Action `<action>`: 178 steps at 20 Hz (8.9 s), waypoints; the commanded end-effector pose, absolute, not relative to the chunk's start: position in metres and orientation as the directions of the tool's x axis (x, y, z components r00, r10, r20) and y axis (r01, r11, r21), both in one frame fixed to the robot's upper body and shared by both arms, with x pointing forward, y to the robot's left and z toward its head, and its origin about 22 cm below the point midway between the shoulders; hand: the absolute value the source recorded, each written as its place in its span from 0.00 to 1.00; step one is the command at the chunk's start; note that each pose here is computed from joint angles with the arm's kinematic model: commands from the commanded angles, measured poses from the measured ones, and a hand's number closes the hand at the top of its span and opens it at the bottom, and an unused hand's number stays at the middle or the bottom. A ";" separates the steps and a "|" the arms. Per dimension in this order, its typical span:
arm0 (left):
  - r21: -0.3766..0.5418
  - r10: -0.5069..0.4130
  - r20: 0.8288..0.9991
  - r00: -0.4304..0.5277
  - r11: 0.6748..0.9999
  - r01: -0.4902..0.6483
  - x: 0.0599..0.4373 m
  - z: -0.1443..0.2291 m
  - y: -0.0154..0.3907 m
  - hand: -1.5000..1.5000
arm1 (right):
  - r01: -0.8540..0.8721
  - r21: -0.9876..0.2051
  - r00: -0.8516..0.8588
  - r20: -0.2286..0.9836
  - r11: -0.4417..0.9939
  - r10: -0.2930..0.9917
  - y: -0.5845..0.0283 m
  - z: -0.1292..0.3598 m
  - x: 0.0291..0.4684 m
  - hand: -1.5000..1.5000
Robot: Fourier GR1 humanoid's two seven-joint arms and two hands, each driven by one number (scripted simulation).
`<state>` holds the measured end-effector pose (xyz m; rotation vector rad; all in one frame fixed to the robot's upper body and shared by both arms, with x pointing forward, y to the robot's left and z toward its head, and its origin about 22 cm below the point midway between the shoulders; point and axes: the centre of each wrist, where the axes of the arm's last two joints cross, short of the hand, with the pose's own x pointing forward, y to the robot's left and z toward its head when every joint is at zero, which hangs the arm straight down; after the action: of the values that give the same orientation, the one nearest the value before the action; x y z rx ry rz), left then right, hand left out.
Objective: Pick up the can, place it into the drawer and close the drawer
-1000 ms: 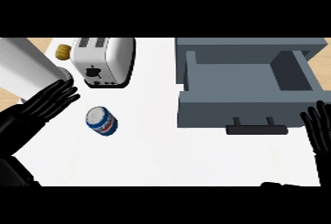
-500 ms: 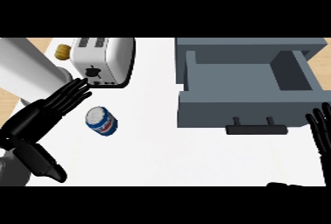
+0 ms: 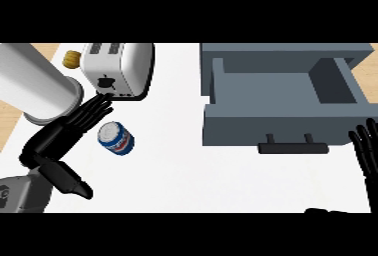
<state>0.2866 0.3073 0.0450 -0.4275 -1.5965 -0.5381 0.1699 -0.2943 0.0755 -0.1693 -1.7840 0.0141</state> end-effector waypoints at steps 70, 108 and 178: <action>0.056 -0.056 0.998 -0.017 0.824 0.564 0.328 -0.095 0.297 0.00 | 0.105 -0.085 -0.223 0.969 0.991 0.107 -0.296 0.091 0.144 0.00; 0.011 0.002 0.981 -0.196 0.998 0.065 0.336 0.066 0.172 1.00 | 0.144 -0.093 -0.250 0.960 0.985 0.127 -0.308 0.103 0.146 0.00; 0.354 -0.353 0.911 -0.211 0.935 -0.038 0.427 0.167 -0.008 0.00 | 0.089 -0.098 -0.300 0.946 0.991 0.120 -0.303 0.114 0.182 0.00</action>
<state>0.4292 -0.0098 0.1800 0.2730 -1.7786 -0.2901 0.1832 -0.2925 0.1101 -0.1396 -1.8752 0.0265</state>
